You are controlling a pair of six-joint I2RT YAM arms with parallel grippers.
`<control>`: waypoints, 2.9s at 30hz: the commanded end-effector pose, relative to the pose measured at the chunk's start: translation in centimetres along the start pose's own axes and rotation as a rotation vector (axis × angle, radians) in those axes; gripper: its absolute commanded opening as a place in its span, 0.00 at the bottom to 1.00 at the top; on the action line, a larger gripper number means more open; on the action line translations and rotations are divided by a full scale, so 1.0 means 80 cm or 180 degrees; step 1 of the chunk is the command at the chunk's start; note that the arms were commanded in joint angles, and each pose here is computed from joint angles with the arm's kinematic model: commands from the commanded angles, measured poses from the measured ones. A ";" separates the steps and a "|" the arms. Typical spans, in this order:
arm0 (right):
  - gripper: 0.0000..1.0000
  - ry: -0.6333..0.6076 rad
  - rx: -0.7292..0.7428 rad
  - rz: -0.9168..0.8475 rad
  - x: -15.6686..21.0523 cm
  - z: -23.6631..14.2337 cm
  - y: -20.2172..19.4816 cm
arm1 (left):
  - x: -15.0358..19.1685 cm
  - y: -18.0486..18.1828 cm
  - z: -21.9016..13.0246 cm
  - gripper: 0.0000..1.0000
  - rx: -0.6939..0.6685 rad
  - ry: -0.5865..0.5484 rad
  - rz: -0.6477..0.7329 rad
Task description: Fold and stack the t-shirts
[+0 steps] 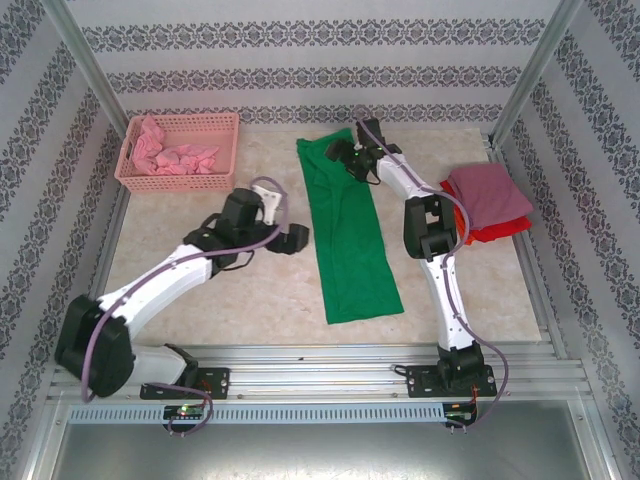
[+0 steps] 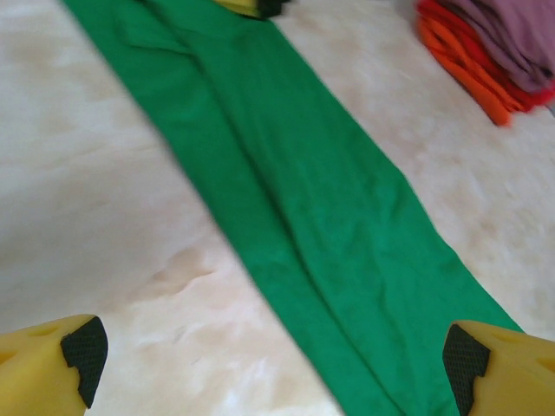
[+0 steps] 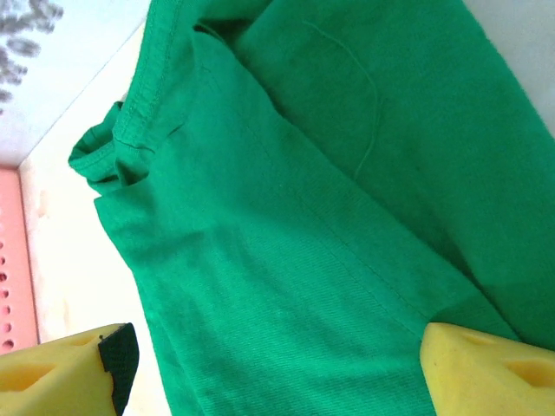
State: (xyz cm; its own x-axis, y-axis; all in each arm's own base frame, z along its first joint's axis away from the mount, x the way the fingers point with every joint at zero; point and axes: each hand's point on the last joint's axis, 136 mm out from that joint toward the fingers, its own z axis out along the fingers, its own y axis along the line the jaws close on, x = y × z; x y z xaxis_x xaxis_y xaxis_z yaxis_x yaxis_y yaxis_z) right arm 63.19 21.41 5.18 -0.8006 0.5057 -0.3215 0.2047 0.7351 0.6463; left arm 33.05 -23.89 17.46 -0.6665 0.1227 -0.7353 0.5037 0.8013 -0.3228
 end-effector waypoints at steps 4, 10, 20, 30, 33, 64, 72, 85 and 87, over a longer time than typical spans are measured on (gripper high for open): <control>0.85 0.0174 -0.0008 -0.0167 0.007 -0.028 -0.003 | 0.026 -0.129 0.079 1.00 0.1318 -0.0075 0.1615; 0.86 0.0017 -0.0120 -0.0406 -0.004 -0.083 0.014 | 0.087 -0.173 0.127 0.92 0.2065 0.0103 0.2335; 0.87 -0.0336 -0.0078 -0.0644 -0.003 -0.198 -0.005 | 0.174 -0.132 0.147 0.90 0.2093 0.0752 0.2554; 0.88 -0.0457 -0.0035 -0.0976 0.055 -0.299 -0.032 | 0.203 -0.061 0.144 0.90 0.1597 0.1068 0.2514; 0.88 -0.0368 -0.0065 -0.1160 0.081 -0.317 -0.035 | 0.208 -0.049 0.137 0.90 0.1515 0.1086 0.2473; 0.90 0.1344 -0.0939 -0.5495 0.471 -0.327 -0.027 | 0.049 0.031 -0.051 1.00 0.0533 -0.0449 0.0980; 0.57 0.1843 -0.0504 -0.5803 0.480 -0.280 -0.069 | 0.061 0.041 -0.085 1.00 0.0252 -0.0415 0.1220; 0.59 0.2186 -0.0279 -0.5881 0.491 -0.256 -0.100 | 0.062 0.049 -0.077 1.00 0.0192 -0.0440 0.1191; 0.54 0.2220 -0.0162 -0.5918 0.488 -0.253 -0.105 | 0.062 0.050 -0.076 1.00 0.0196 -0.0441 0.1184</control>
State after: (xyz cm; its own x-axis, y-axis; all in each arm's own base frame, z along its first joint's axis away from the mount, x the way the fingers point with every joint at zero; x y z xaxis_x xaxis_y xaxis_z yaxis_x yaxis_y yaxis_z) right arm 18.21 25.98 1.41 -0.0407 -0.9581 -0.2836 -0.9974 0.0560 -0.0460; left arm 28.35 -16.97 16.86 -0.3504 0.3032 -0.8862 0.7357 0.6746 -0.0601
